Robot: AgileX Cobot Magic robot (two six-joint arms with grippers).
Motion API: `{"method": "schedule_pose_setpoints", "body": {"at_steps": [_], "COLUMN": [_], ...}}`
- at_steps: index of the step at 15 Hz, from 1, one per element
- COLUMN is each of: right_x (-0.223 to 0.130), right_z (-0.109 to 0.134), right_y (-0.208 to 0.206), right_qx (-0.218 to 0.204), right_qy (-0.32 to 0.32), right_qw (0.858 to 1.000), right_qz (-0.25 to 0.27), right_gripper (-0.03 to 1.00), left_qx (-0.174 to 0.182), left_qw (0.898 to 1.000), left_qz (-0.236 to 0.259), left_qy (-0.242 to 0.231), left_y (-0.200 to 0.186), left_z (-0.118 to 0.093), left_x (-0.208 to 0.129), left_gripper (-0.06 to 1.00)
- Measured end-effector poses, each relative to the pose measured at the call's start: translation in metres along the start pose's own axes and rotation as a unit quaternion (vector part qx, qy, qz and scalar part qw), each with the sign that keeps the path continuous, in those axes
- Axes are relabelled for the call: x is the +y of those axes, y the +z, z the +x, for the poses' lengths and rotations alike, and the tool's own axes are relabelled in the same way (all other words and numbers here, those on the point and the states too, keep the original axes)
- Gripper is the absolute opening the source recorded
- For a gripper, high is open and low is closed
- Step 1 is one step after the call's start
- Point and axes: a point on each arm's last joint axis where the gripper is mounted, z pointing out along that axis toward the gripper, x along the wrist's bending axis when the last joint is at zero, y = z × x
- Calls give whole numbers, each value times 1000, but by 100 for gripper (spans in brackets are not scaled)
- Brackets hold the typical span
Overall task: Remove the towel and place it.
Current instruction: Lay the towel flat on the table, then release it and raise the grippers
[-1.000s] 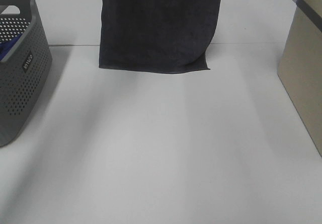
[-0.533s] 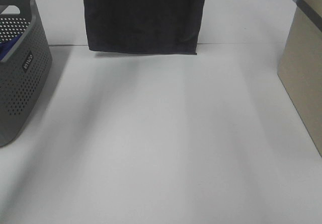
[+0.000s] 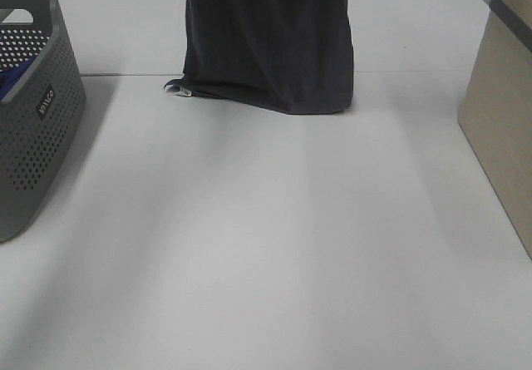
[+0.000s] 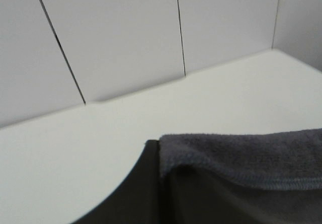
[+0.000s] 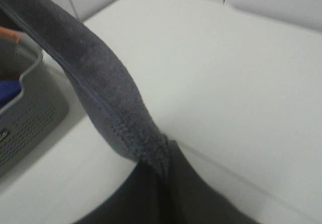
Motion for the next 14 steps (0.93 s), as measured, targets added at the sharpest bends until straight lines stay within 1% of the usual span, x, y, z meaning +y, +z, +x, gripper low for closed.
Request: {"method": "schedule_pose_setpoints", "body": {"at_steps": [1, 2, 3, 4, 5, 6, 7, 8, 10, 11, 12, 13, 14], "right_x": [-2, -1, 2, 6, 7, 4, -5, -12, -41, -56, -68, -91, -102], "right_z": [2, 6, 10, 14, 17, 21, 22, 23, 26, 30, 34, 43, 48], "right_y": [-3, -13, -25, -37, -48, -55, -57, -57, -60, -66, -73, -87, -94], "right_qx": [1, -1, -6, -12, -21, -23, -24, -24, -24, -25, -25, -22, -21], "right_qy": [4, 12, 20, 23, 25, 29, 38, 43, 63, 71, 76, 87, 91], "right_qw": [1000, 1000, 999, 999, 999, 999, 998, 997, 990, 986, 983, 978, 975], "right_qz": [16, 28, 26, 20, 20, 30, 52, 66, 123, 147, 163, 190, 200], "right_gripper": [1, 1, 1, 1, 1, 1, 1, 1, 1, 1, 1, 1, 1], "left_qx": [-2, -5, -7, -13, -28, -52, -73, -84, -99, -103, -110, -123, -128], "left_qw": [1000, 997, 995, 994, 993, 990, 985, 982, 966, 957, 951, 939, 934], "left_qz": [24, 77, 102, 111, 115, 129, 151, 167, 238, 271, 289, 320, 333], "left_qy": [0, -1, -3, -6, -13, -23, -37, -41, -31, -21, -14, -1, 1], "left_y": [-8, -25, -36, -39, -38, -34, -29, -27, -26, -35, -49, -77, -93], "left_z": [-1, -2, -2, -2, -5, -11, -17, -21, -36, -43, -49, -58, -61], "left_x": [0, 0, 1, 1, 0, -6, -13, -19, -44, -55, -60, -72, -78], "left_gripper": [0, 0, 0, 0, 0, 0, 0, 0, 0, 0, 0, 0, 0]}}
